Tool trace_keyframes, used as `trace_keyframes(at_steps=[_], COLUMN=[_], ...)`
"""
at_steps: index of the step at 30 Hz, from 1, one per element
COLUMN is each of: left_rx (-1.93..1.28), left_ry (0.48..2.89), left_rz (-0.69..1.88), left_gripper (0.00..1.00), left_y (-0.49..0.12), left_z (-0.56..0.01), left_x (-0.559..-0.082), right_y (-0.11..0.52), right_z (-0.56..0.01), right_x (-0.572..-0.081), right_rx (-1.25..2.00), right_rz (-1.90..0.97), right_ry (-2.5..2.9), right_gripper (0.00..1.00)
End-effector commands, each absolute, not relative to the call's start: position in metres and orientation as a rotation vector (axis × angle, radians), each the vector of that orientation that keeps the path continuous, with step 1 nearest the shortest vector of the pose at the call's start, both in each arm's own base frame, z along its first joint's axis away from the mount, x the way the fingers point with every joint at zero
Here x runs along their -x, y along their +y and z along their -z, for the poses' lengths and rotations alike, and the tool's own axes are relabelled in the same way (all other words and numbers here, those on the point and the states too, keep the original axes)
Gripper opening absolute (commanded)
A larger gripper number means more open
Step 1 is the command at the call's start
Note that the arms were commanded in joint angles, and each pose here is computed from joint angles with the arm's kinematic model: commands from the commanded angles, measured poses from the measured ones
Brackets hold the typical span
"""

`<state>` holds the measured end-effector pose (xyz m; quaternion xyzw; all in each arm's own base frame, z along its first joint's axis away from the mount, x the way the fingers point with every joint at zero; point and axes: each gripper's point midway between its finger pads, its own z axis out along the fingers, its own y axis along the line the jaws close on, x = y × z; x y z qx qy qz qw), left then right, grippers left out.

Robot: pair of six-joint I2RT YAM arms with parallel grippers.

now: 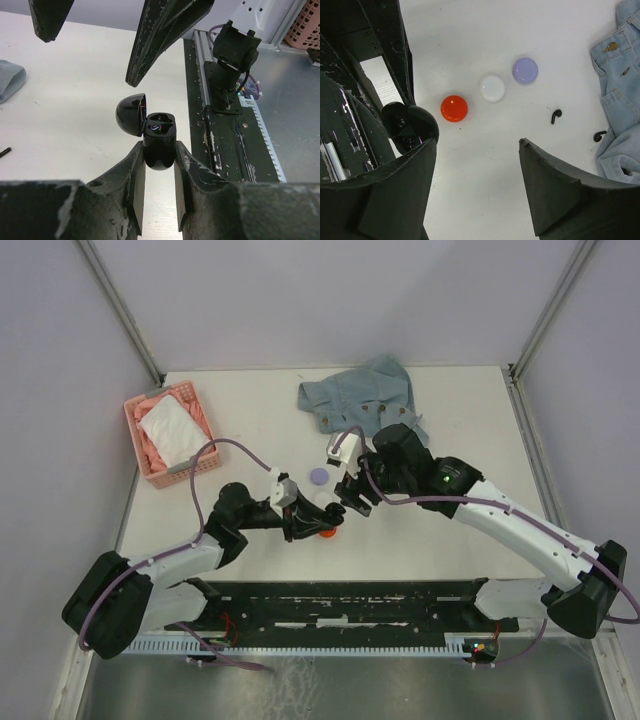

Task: Insert the wireless bluetooth earbuds into the charging case
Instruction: Open the charging case, then pick up the earbud from the center of the board.

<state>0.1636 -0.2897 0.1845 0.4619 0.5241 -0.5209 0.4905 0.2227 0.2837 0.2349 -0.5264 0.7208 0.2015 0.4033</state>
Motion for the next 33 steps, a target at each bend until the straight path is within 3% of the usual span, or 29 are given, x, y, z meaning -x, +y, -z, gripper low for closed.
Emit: trace_keyframes(at_steps=[1,8,16,33], left_rx=[-1.097,-0.788,-0.535,-0.528], left_ry=[1.207,1.443,1.554,1.540], left_rz=[1.175,0.995,0.949,0.950], left_gripper=[0.03,0.03,0.03,0.03], left_y=[-0.290,-0.265,-0.232,-0.226], left_z=[-0.201,-0.182,-0.165,-0.167], left_x=[-0.176,-0.242,-0.278,-0.277], right_y=[0.290,0.283,0.272,0.255], right_z=[-0.249,-0.226,-0.175,-0.079], right_x=[-0.229,-0.259,-0.320,-0.413], right_rx=[1.290,1.163,0.969,0.788], right_rz=[-0.521,-0.433,-0.375,-0.181], right_ry=[1.780,1.940,2.176,2.482], right_gripper=[0.76,0.78,0.76,0.46])
